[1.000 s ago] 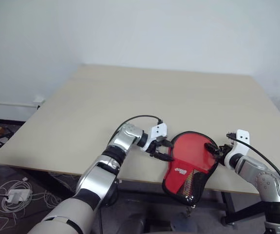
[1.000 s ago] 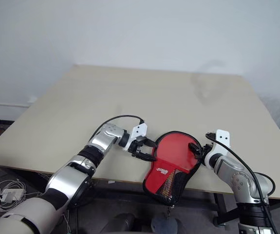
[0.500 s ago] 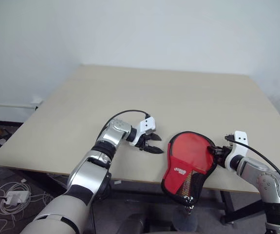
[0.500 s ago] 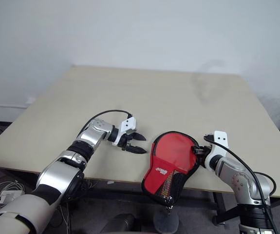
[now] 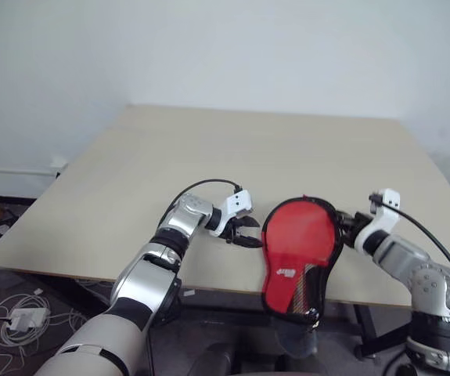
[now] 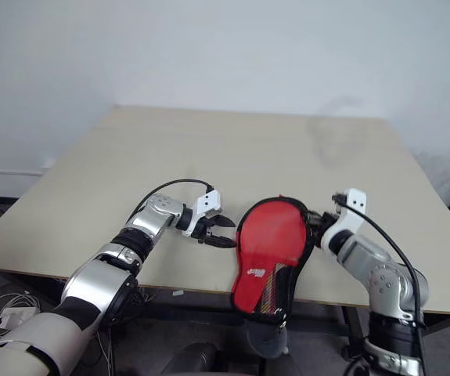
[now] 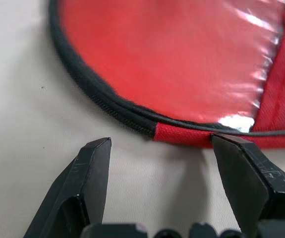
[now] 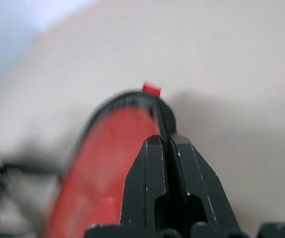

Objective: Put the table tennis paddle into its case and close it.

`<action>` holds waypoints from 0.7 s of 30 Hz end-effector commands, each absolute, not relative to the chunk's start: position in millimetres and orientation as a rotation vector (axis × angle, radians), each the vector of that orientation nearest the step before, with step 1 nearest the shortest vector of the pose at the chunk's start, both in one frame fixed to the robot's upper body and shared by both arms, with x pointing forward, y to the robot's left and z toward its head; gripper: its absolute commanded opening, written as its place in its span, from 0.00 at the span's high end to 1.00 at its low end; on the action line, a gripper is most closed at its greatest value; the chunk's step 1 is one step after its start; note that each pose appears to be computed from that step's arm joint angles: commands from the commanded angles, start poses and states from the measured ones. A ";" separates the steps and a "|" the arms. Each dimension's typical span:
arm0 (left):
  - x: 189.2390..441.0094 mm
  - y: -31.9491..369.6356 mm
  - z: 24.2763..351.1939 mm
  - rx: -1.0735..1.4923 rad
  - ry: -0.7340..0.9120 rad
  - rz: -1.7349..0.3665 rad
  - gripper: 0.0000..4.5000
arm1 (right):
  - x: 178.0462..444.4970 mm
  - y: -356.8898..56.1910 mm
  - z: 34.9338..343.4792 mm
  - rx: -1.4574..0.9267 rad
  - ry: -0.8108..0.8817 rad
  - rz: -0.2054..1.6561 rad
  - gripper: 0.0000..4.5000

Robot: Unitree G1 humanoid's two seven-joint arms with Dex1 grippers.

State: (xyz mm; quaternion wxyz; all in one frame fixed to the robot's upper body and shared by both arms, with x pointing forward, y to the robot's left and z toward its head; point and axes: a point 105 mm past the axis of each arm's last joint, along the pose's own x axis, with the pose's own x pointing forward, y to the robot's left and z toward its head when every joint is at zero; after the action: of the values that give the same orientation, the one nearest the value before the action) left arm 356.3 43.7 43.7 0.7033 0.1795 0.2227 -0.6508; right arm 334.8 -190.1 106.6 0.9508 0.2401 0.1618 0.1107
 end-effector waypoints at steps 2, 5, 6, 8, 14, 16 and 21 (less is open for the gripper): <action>353.3 39.1 43.7 0.416 0.477 -1.470 0.25 | 355.2 -234.3 159.0 0.561 0.106 0.015 0.99; 350.7 38.2 41.6 0.414 0.479 -1.481 0.25 | 362.4 -248.8 163.2 0.565 0.086 -0.084 0.99; 350.0 38.6 40.3 0.418 0.482 -1.481 0.25 | 364.7 -256.0 163.6 0.578 0.079 -0.132 0.99; 349.2 39.0 39.0 0.421 0.485 -1.482 0.25 | 367.5 -263.6 164.0 0.604 0.073 -0.181 0.99; 347.4 40.1 37.7 0.405 0.489 -1.480 0.25 | 378.0 -271.1 169.5 0.629 0.033 -0.234 0.99; 346.9 41.0 36.9 0.404 0.489 -1.477 0.25 | 381.7 -276.7 167.6 0.624 0.031 -0.268 0.99; 347.8 42.1 37.3 0.396 0.484 -1.461 0.25 | 390.2 -282.0 144.6 0.603 0.108 -0.331 0.99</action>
State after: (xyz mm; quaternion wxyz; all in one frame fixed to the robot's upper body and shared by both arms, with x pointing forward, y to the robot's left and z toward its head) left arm 349.4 45.3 36.5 0.7054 0.1745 0.2194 -0.6510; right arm 384.9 -275.3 122.7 0.9342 0.3087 0.0869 -0.1565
